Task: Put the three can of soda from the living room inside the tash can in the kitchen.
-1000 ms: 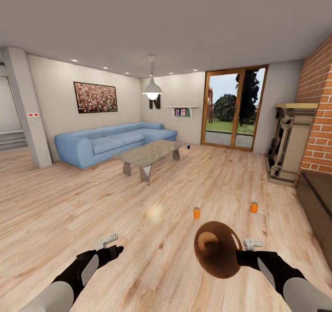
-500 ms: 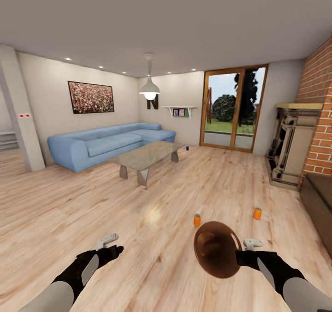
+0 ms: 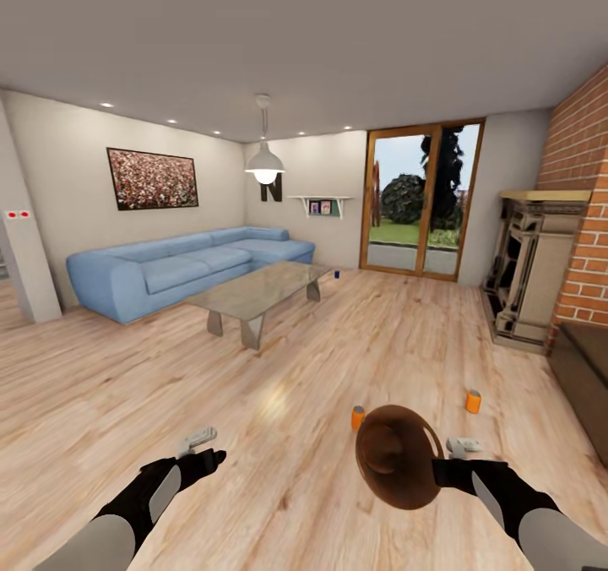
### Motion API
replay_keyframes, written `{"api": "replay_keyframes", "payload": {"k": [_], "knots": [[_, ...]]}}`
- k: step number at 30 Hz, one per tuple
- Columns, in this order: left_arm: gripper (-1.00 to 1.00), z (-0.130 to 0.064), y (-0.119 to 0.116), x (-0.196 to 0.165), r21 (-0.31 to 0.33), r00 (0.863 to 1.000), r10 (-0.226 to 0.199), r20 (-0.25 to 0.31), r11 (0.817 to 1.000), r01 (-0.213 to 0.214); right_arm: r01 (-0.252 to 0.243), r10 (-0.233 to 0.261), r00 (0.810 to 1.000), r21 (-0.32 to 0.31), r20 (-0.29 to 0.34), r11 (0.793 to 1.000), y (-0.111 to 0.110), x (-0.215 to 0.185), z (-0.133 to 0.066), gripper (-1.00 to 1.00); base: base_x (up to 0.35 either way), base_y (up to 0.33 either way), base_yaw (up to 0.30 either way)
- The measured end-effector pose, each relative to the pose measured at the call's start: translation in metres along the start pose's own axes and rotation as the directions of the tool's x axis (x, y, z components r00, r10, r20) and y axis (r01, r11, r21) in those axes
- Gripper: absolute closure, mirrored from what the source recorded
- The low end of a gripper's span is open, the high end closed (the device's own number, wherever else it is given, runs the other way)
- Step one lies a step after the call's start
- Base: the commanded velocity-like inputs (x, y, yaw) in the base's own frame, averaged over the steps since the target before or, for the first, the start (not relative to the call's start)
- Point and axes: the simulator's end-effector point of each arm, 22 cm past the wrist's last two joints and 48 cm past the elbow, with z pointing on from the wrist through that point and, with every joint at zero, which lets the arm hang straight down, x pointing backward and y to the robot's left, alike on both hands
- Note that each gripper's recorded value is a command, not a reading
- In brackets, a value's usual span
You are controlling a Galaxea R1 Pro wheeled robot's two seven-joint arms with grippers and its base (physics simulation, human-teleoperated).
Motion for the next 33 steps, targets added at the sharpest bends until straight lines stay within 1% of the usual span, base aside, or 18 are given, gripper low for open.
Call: {"api": "replay_keyframes", "payload": {"k": [6,9,18,33], "knots": [[-1.0,0.0,0.0,-0.0001,0.0,1.0,0.0,0.0,1.0,0.0,0.001,-0.001,1.0,-0.001,0.0,1.0,0.0011,0.0002,0.0002,1.0,0.322,0.0,-0.012],[-1.0,-0.0003,-0.0002,-0.0004,0.0,1.0,0.0,0.001,1.0,0.0,-0.003,0.003,1.0,-0.01,0.0,1.0,0.007,0.0,0.0009,1.0,0.322,0.0,-0.155],[-1.0,-0.0021,-0.0013,-0.0031,0.002,1.0,0.001,0.007,1.0,-0.001,-0.001,0.001,1.0,-0.011,0.008,1.0,0.0093,-0.0032,-0.0006,1.0,0.306,0.0,-0.226],[-1.0,-0.006,-0.0037,-0.0088,0.007,1.0,0.002,0.019,1.0,-0.002,-0.002,0.002,1.0,-0.011,0.022,1.0,0.0088,-0.0091,-0.0049,1.0,0.245,-0.003,-0.233]]}}
